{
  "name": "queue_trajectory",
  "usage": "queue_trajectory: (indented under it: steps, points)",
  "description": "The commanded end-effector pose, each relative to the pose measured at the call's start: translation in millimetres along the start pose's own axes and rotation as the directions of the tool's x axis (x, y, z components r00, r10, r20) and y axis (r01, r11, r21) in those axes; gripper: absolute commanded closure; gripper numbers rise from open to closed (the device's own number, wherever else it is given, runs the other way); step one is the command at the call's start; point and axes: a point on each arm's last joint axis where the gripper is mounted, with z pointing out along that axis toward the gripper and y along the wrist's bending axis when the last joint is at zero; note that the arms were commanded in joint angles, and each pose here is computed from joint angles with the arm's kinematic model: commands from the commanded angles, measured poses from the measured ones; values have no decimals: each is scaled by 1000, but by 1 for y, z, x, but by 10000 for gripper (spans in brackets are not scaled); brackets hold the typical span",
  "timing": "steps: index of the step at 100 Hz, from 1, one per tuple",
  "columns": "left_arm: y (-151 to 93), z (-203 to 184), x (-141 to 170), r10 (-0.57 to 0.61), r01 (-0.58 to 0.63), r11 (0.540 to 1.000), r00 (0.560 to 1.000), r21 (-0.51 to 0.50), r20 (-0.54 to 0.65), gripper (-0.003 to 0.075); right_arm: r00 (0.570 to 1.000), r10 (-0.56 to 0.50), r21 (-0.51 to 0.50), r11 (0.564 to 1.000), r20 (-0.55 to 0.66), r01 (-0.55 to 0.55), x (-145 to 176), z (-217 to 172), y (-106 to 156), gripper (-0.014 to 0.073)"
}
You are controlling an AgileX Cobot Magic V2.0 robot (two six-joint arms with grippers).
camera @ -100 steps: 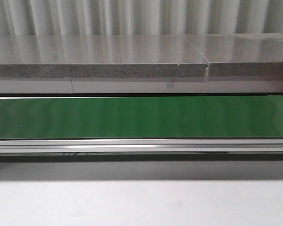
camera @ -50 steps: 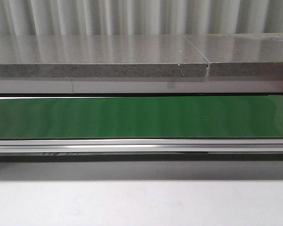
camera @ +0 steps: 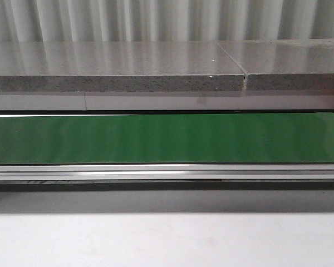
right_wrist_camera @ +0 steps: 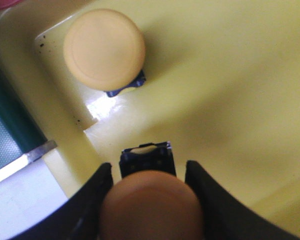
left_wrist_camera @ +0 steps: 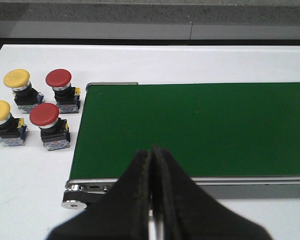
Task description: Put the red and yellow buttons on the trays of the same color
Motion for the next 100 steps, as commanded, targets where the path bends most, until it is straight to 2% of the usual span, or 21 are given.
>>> queue_trajectory:
  steps: [1, 74, 88, 100]
  points:
    - [-1, -4, -14, -3, 3, 1000, 995, 8, 97, 740, 998, -3, 6, 1000, 64, 3, -9, -4, -2, 424]
    - [-1, -4, -14, -3, 3, 1000, 995, 8, 97, 740, 998, -9, 9, 1000, 59, 9, -7, 4, -2, 414]
    - [-1, -4, -14, -3, 3, 1000, 995, 8, 97, 740, 998, -9, 10, 1000, 56, 9, -3, 7, -2, 365]
    - [-1, -4, -14, -3, 3, 1000, 995, 8, 97, 740, 998, -9, 10, 1000, 58, 9, -3, 8, -2, 278]
